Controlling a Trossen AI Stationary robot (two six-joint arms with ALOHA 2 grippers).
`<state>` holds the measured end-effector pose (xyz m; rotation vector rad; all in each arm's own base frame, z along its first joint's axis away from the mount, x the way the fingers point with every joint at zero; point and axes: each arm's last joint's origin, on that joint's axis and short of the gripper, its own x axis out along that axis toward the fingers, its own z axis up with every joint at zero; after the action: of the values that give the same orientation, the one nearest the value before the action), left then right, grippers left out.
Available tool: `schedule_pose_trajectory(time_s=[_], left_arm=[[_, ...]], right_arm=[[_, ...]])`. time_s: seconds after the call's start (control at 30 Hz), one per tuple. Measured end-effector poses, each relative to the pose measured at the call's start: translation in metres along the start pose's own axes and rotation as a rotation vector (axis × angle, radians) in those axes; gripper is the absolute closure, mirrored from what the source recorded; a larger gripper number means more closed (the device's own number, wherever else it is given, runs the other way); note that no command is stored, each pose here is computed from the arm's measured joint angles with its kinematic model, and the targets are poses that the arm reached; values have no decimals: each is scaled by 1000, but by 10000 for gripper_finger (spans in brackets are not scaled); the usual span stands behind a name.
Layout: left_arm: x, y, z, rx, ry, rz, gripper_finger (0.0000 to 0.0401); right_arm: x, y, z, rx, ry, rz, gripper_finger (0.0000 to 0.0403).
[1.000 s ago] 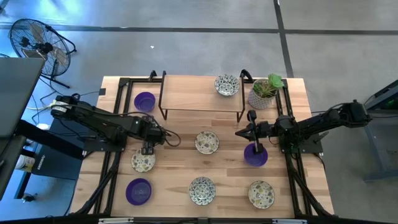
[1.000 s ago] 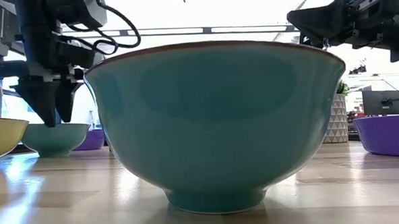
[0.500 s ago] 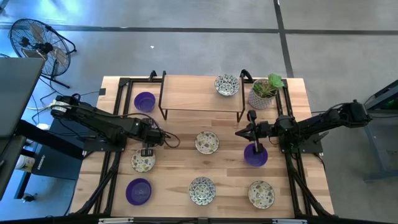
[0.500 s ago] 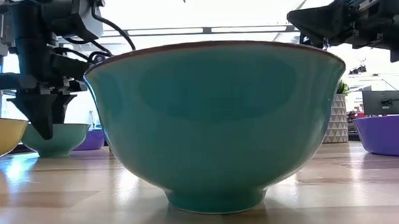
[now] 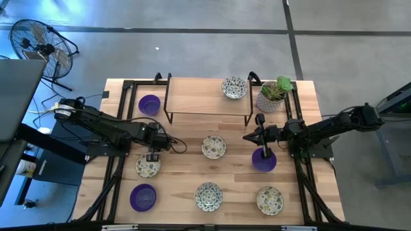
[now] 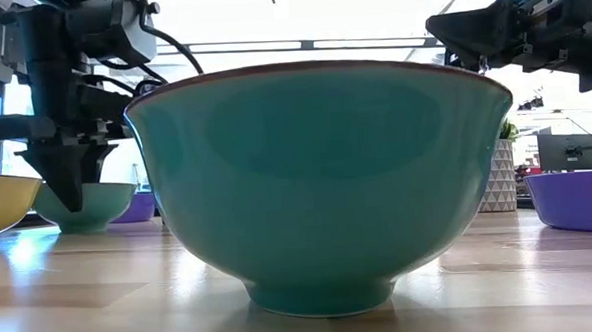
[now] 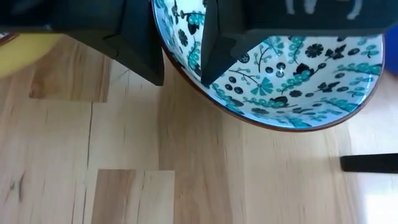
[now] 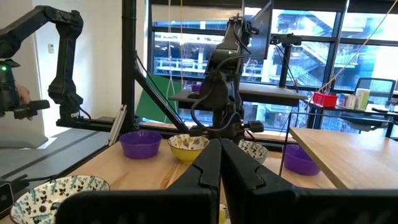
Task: Pick & Place Mini bowls
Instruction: Stack the top blue patterned bowl on the blue bowl on the shelf
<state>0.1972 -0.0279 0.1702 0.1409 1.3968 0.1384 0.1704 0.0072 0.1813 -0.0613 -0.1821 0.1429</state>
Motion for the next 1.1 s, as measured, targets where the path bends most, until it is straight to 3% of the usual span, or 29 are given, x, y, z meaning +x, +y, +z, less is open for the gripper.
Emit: schedule_pose_trajectory(time_s=[0.27, 0.4, 0.53, 0.83, 1.1], left_arm=[[-3, 0, 0, 19, 8, -8, 386], [-14, 1, 2, 50, 56, -43, 388], [-32, 2, 15, 107, 13, -73, 389], [-100, -11, 44, 258, -169, -85, 392], [-171, -3, 68, 335, -438, 30, 392]], right_arm=[[0, 0, 0, 0, 0, 0, 403], [0, 0, 0, 0, 0, 0, 403], [0, 0, 0, 0, 0, 0, 403], [0, 0, 0, 0, 0, 0, 403], [0, 0, 0, 0, 0, 0, 403]])
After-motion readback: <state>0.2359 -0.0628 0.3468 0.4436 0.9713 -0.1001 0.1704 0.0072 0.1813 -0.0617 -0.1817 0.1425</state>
